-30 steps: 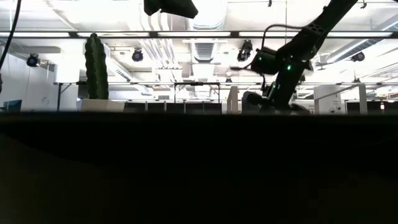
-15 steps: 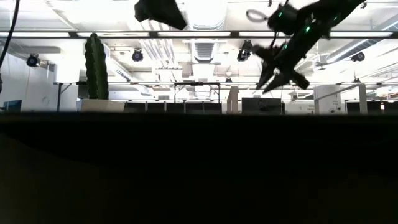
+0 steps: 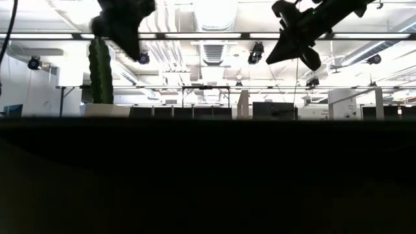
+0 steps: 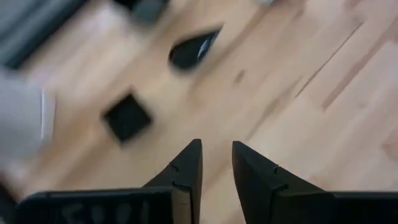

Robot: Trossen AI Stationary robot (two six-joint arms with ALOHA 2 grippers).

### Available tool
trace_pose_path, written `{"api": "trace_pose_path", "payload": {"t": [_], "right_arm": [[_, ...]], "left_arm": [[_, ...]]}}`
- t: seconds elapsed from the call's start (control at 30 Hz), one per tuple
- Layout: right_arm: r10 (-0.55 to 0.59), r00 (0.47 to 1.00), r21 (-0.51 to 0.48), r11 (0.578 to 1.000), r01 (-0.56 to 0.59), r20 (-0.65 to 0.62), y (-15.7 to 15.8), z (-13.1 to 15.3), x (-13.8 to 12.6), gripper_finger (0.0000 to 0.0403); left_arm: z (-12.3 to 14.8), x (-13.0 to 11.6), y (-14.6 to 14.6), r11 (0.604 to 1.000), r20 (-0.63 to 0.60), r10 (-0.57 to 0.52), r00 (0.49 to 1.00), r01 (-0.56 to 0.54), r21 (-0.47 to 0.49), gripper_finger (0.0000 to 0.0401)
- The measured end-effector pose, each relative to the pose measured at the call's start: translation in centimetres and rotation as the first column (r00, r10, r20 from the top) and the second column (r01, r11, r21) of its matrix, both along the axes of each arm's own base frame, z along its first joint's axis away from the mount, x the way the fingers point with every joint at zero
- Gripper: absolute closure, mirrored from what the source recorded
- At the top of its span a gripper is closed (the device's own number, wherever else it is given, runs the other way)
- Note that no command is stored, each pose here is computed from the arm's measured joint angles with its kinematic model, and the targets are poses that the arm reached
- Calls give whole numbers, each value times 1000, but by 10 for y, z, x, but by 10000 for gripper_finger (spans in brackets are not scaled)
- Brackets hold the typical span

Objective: Pick & Place Mini shaped plates
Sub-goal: Stack the black square plate on top of the other black square plate on the shelf

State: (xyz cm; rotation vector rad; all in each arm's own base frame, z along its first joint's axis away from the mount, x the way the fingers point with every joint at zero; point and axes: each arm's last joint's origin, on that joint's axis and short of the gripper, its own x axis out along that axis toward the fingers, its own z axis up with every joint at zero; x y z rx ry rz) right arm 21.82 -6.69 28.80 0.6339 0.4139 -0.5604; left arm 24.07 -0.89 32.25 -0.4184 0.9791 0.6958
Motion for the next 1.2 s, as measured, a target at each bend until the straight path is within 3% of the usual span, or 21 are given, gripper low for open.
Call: {"api": "trace_pose_path", "payload": {"t": [0.13, 0.3, 0.6, 0.83, 1.2], "right_arm": [[32, 999, -1, 999, -32, 4, 7, 1, 1, 394], [41, 999, 0, 999, -41, 4, 9, 1, 2, 394], [41, 999, 1, 999, -41, 5, 9, 1, 2, 394], [41, 999, 4, 999, -41, 5, 9, 1, 2, 394], [38, 999, 6, 999, -38, 7, 9, 1, 2, 394]], "left_arm": [[-17, -12, -11, 985, -93, 138, 986, -146, -92, 320], [-42, -22, -23, 938, -169, 282, 944, -308, -159, 320], [-85, -41, -29, 842, -285, 468, 836, -520, -143, 320], [-124, -60, -26, 788, -375, 541, 753, -610, -87, 320], [-166, -69, -25, 763, -352, 547, 760, -625, -164, 320]]}}
